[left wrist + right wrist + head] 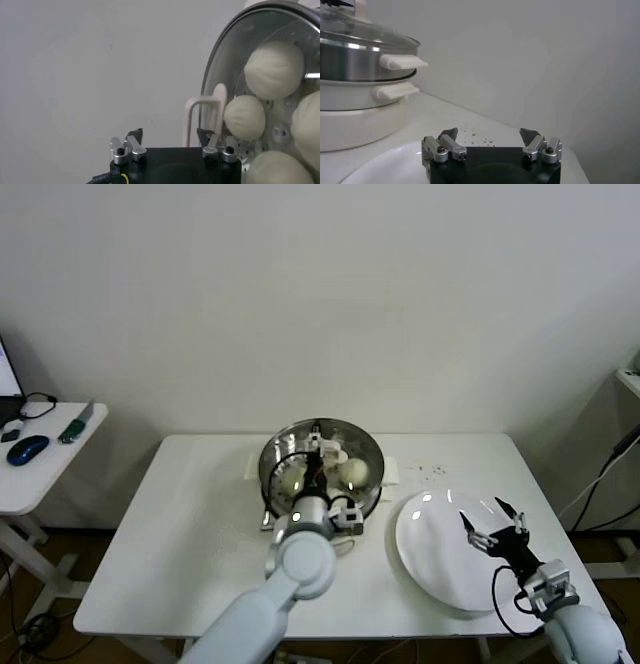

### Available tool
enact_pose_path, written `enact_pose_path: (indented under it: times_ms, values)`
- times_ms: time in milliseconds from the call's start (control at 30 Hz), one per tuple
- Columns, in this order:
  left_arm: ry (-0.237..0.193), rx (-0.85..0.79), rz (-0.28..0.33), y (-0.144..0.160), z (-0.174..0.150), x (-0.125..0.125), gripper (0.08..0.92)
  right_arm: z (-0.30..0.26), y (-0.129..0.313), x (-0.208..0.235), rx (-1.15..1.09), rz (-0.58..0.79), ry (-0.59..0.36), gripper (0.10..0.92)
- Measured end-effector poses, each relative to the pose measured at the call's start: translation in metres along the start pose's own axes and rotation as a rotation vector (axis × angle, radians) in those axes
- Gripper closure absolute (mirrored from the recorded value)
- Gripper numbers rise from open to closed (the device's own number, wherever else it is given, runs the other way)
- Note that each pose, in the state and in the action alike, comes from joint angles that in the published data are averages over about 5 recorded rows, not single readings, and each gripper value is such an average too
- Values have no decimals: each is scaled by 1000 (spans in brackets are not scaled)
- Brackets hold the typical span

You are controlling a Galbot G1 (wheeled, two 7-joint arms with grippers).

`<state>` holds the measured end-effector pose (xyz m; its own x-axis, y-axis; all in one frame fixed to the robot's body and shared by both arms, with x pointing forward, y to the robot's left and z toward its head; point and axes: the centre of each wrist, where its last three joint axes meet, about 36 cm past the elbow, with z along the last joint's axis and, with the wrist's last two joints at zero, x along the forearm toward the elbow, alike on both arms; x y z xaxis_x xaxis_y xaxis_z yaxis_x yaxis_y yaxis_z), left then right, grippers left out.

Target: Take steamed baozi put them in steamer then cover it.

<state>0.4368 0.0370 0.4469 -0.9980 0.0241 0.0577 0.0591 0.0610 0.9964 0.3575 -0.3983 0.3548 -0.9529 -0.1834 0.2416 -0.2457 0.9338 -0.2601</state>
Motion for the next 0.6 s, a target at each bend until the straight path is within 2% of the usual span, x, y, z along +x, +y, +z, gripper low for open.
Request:
enact_pose_path:
  times_ms: [167,600]
  values:
    - [-8,33,-14,10,13,16,192,-3,0,-1,-12,6,22,200]
    - [8,195,-23,27,74,60,177,-5,3,1,-25,18,50,200]
